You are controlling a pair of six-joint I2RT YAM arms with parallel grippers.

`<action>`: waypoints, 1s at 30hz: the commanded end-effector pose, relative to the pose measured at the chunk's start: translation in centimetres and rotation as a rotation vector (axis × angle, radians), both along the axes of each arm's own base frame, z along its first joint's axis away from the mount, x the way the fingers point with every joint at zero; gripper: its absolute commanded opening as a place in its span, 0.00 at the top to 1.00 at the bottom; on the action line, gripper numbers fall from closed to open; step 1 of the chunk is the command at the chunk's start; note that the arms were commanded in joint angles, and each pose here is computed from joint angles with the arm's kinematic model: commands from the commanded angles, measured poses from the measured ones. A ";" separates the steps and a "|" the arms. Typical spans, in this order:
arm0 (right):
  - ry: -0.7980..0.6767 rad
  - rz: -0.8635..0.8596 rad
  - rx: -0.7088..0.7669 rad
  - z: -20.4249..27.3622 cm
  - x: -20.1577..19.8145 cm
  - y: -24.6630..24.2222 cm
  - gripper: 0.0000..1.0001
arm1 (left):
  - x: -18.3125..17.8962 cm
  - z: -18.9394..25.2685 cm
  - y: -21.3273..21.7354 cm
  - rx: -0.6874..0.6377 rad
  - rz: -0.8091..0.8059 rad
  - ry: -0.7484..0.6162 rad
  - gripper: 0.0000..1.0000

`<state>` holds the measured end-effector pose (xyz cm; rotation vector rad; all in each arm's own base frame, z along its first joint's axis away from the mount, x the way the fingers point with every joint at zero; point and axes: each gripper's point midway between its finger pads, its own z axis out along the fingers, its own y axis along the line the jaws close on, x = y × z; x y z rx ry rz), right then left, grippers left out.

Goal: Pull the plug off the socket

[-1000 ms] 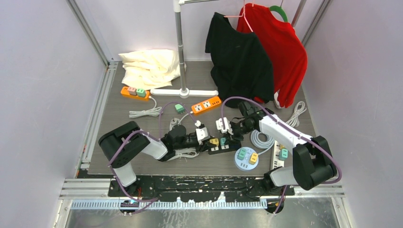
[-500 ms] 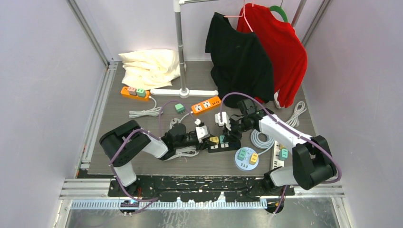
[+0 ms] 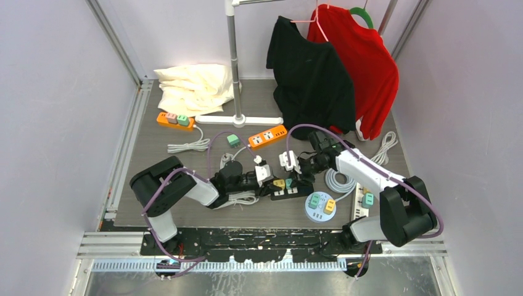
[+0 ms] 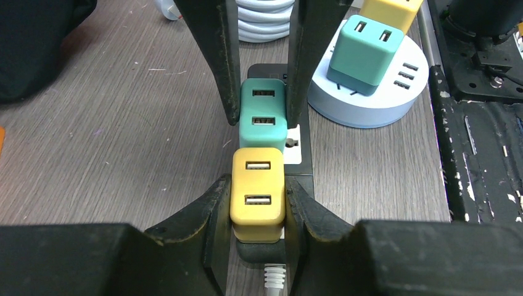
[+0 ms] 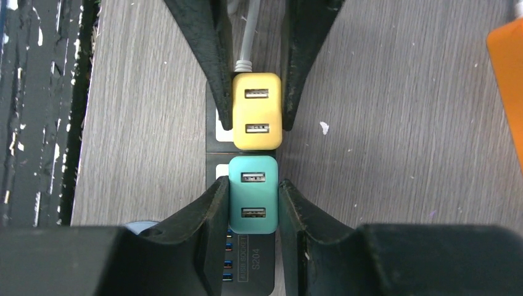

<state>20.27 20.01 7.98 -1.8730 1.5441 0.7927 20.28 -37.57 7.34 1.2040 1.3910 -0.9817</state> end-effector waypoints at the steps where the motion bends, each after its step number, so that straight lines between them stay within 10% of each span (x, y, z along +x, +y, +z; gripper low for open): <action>1: 0.081 -0.060 0.108 2.6 0.1 2.0 0.99 | 0.9 -1.4 0.3 0.044 0.040 0.012 1.00; 18: 0.082 0.102 0.142 3.0 -3.4 0.5 0.99 | 0.9 -1.4 0.2 0.048 0.034 0.014 1.00; 30: 0.064 -0.138 0.131 4.2 1.5 0.4 0.99 | 0.9 -1.5 0.2 0.052 0.036 0.019 1.00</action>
